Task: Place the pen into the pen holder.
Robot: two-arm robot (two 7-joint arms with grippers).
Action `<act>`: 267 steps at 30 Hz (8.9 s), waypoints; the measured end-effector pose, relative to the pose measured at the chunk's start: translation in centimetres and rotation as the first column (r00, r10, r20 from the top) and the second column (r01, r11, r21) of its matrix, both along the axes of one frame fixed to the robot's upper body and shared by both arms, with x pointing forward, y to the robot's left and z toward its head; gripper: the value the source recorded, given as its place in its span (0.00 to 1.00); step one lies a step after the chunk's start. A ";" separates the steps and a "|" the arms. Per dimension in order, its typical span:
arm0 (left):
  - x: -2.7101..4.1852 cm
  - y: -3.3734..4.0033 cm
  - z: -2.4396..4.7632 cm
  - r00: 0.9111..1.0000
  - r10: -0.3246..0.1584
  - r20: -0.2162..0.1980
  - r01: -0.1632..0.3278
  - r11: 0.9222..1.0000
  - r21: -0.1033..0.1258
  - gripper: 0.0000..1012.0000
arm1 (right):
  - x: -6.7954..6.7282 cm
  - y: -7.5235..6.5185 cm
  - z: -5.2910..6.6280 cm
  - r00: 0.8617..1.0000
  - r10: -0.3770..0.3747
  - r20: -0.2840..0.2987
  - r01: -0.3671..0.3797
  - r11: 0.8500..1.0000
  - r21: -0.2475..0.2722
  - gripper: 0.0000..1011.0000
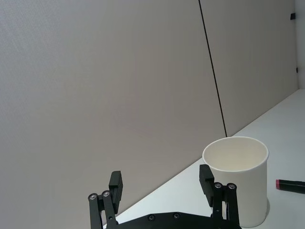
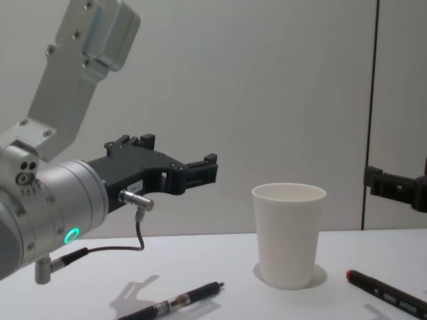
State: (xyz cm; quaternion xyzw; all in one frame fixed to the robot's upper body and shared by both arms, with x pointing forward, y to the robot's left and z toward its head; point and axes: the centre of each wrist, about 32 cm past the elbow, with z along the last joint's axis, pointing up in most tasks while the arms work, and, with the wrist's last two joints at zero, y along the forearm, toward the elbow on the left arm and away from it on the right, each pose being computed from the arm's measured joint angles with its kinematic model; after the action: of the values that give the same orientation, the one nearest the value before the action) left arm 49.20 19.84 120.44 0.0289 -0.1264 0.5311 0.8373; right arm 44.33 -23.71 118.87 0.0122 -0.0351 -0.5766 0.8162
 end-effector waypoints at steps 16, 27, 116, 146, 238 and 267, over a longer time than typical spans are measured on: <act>0.00 0.00 0.00 1.000 0.000 0.000 0.000 1.000 0.000 0.99 | 0.0 0.0 0.0 1.000 0.000 0.000 0.000 1.000 0.000 0.99; 0.00 0.00 0.00 1.000 0.000 0.000 0.000 1.000 0.000 0.99 | 0.0 0.0 0.0 1.000 0.000 0.000 0.000 1.000 0.000 0.99; 0.00 0.00 0.00 1.000 0.000 0.000 0.000 1.000 0.000 0.99 | 1.7 -2.5 4.9 0.903 -0.067 -0.425 -0.015 0.983 -0.185 0.99; 0.00 0.00 0.00 1.000 0.000 0.000 0.000 1.000 0.000 0.99 | 4.3 0.3 2.6 0.867 -0.066 -0.494 -0.089 0.955 -0.284 0.99; 0.00 0.00 0.00 1.000 0.000 0.000 0.000 1.000 0.000 0.99 | 4.7 2.3 0.8 0.866 -0.098 -0.490 -0.023 0.972 -0.236 0.62; 0.00 0.00 0.00 1.000 0.000 0.000 0.000 1.000 0.000 0.99 | 4.7 2.3 0.8 0.867 -0.094 -0.490 -0.025 0.972 -0.232 0.16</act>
State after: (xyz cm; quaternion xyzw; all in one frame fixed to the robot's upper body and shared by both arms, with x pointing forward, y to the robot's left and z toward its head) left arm 49.20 19.84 120.44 0.0289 -0.1265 0.5311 0.8373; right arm 49.02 -21.40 119.68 -0.2323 0.1091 -0.5667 0.7829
